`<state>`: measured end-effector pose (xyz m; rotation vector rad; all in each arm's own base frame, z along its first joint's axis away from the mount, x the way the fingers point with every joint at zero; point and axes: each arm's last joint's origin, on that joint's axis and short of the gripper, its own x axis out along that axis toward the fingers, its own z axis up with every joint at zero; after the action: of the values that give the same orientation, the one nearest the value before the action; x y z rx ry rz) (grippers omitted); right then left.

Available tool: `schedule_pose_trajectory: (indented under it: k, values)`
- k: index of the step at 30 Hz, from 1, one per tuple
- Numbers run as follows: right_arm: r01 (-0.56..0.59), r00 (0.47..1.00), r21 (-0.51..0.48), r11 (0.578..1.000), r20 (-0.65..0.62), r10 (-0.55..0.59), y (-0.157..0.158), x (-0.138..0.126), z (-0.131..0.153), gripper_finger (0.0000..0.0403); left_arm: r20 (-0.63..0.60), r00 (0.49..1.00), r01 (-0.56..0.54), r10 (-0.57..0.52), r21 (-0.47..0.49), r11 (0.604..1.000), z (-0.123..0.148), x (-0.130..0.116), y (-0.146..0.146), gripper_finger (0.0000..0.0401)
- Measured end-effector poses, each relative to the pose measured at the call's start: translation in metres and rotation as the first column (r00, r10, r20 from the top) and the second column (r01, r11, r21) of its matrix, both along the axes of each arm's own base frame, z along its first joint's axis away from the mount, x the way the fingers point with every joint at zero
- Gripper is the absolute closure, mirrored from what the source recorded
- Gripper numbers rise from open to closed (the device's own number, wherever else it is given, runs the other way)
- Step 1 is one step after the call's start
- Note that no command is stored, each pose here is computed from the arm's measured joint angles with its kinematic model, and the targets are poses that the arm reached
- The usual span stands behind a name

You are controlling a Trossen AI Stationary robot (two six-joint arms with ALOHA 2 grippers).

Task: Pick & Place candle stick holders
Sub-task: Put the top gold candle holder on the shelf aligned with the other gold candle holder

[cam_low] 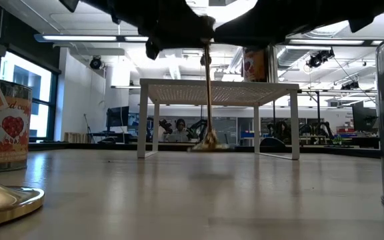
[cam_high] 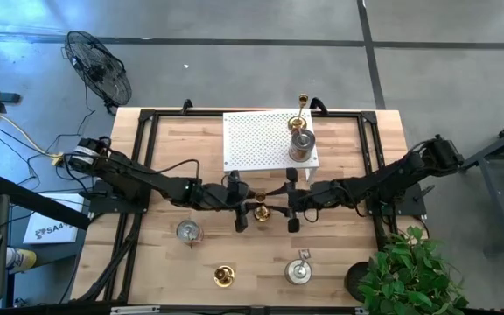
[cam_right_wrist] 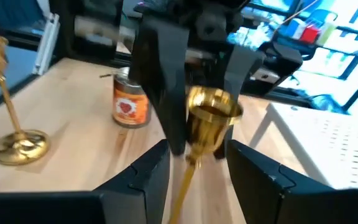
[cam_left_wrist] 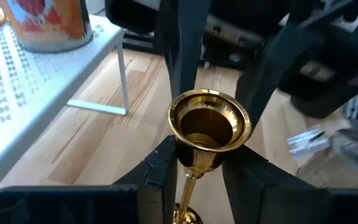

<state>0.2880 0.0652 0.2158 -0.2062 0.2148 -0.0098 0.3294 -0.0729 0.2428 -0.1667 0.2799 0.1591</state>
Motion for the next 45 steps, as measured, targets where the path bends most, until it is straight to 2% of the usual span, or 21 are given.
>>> schedule_pose_trajectory:
  k: [10,18,20,24,27,30,33,38,41,45]
  values:
    - [0.105,0.994,-0.211,0.972,0.052,-0.096,0.021,-0.009,0.007,0.0249,0.092,0.994,0.06,-0.056,-0.049,0.997,0.03,-0.016,-0.003,0.0307]
    - [0.179,0.983,-0.246,0.952,0.094,-0.161,0.038,-0.034,0.03,0.0249,0.149,0.989,0.017,-0.013,-0.029,0.999,0.057,-0.032,0.002,0.0307]
    - [0.187,0.981,-0.249,0.95,0.092,-0.17,0.042,-0.042,0.035,0.0249,0.155,0.988,0.004,-0.004,-0.002,1.0,0.07,-0.036,0.004,0.0307]
    - [0.207,0.978,-0.23,0.951,0.082,-0.193,0.047,-0.057,0.042,0.0249,0.157,0.987,-0.038,0.024,0.088,0.995,0.116,-0.046,0.005,0.0307]
    - [0.209,0.978,-0.211,0.955,0.075,-0.197,0.05,-0.067,0.046,0.0249,0.148,0.985,-0.122,0.094,0.197,0.973,0.152,-0.053,0.007,0.0307]
    - [0.197,0.98,-0.191,0.962,0.067,-0.188,0.051,-0.072,0.048,0.0249,0.163,0.979,-0.162,0.121,0.266,0.95,0.189,-0.059,0.012,0.0307]
    - [0.194,0.981,-0.177,0.965,0.063,-0.186,0.051,-0.075,0.049,0.0249,0.177,0.97,-0.218,0.167,0.319,0.923,0.218,-0.063,0.024,0.0307]
    - [0.179,0.984,-0.181,0.967,0.047,-0.173,0.051,-0.075,0.047,0.0249,0.175,0.945,-0.32,0.276,0.314,0.894,0.248,-0.07,0.059,0.0307]
    - [0.178,0.984,-0.184,0.967,0.043,-0.173,0.051,-0.075,0.047,0.0249,0.191,0.937,-0.337,0.294,0.263,0.904,0.257,-0.07,0.086,0.0307]
    - [0.175,0.985,-0.184,0.967,0.042,-0.17,0.051,-0.075,0.047,0.0249,0.198,0.939,-0.319,0.282,0.188,0.929,0.256,-0.06,0.125,0.0307]
